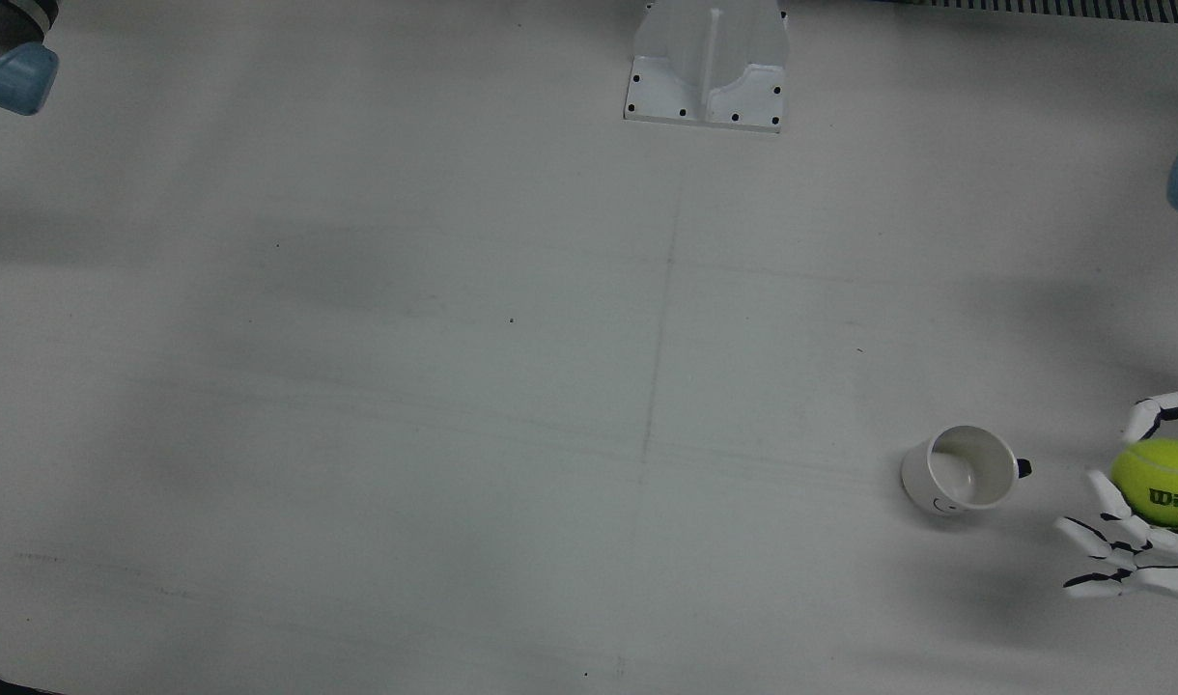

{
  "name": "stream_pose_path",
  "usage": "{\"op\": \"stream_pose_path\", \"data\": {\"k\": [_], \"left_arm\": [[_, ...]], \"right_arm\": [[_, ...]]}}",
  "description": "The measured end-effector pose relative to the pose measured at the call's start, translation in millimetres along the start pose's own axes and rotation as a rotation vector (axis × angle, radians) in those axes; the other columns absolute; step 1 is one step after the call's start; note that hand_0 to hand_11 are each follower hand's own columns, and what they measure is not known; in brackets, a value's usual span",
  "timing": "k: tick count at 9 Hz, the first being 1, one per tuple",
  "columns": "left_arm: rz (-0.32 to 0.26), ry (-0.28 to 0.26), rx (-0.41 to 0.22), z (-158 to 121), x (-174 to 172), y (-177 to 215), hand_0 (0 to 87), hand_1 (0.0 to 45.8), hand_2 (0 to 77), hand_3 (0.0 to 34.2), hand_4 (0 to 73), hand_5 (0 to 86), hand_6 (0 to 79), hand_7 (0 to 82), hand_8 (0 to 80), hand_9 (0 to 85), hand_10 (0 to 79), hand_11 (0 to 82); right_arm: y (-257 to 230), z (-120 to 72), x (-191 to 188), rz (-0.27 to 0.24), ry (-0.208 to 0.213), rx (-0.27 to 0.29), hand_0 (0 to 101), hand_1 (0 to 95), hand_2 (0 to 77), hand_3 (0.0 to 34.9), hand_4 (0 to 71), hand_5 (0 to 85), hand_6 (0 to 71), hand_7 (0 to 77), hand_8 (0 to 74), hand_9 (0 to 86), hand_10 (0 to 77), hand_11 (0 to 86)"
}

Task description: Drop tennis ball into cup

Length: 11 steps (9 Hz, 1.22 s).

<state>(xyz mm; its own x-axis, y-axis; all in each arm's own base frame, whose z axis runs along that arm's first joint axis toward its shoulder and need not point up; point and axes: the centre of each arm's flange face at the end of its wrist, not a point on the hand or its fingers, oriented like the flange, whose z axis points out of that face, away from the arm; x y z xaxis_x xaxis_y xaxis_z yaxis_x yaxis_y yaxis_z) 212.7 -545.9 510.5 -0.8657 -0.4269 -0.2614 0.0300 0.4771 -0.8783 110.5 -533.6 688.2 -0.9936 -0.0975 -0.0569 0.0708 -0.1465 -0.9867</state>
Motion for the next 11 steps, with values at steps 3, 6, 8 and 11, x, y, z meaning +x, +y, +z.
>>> {"op": "stream_pose_path", "data": {"k": [3, 6, 8, 11], "left_arm": [[-0.007, -0.036, -0.005, 7, -51, 3, 80.3, 12.5, 54.0, 27.5, 1.1, 30.5, 60.5, 34.9, 38.2, 31.6, 9.3, 17.5], [-0.008, -0.038, -0.012, 6, -60, -10, 61.4, 21.8, 43.1, 29.5, 0.5, 20.7, 51.3, 30.0, 12.5, 2.2, 7.6, 14.7], [-0.010, -0.035, -0.014, 5, -61, -11, 54.9, 22.9, 36.5, 29.5, 0.5, 16.4, 29.5, 3.8, 10.9, 2.2, 6.5, 11.4], [-0.031, -0.027, -0.016, 3, -55, -11, 52.3, 22.4, 35.5, 29.7, 1.1, 10.9, 19.6, 7.6, 9.3, 1.1, 5.4, 9.8]], "right_arm": [[0, 0.0, 0, -0.001, 0.000, 0.000, 0, 0.5, 0.5, 0.0, 0.0, 0.0, 0.0, 0.5, 0.0, 0.0, 0.0, 0.5], [0, 0.0, 0, -0.001, 0.001, 0.000, 0, 0.5, 0.5, 0.0, 0.0, 0.0, 0.0, 0.5, 0.0, 0.0, 0.0, 0.5], [1, 0.0, 0, -0.001, 0.001, -0.001, 0, 0.5, 0.5, 0.0, 0.0, 0.0, 0.0, 0.5, 0.0, 0.0, 0.0, 0.5], [1, 0.1, 0, -0.001, 0.001, -0.002, 0, 0.5, 0.5, 0.0, 0.0, 0.0, 0.0, 0.5, 0.0, 0.0, 0.0, 0.5]]}}
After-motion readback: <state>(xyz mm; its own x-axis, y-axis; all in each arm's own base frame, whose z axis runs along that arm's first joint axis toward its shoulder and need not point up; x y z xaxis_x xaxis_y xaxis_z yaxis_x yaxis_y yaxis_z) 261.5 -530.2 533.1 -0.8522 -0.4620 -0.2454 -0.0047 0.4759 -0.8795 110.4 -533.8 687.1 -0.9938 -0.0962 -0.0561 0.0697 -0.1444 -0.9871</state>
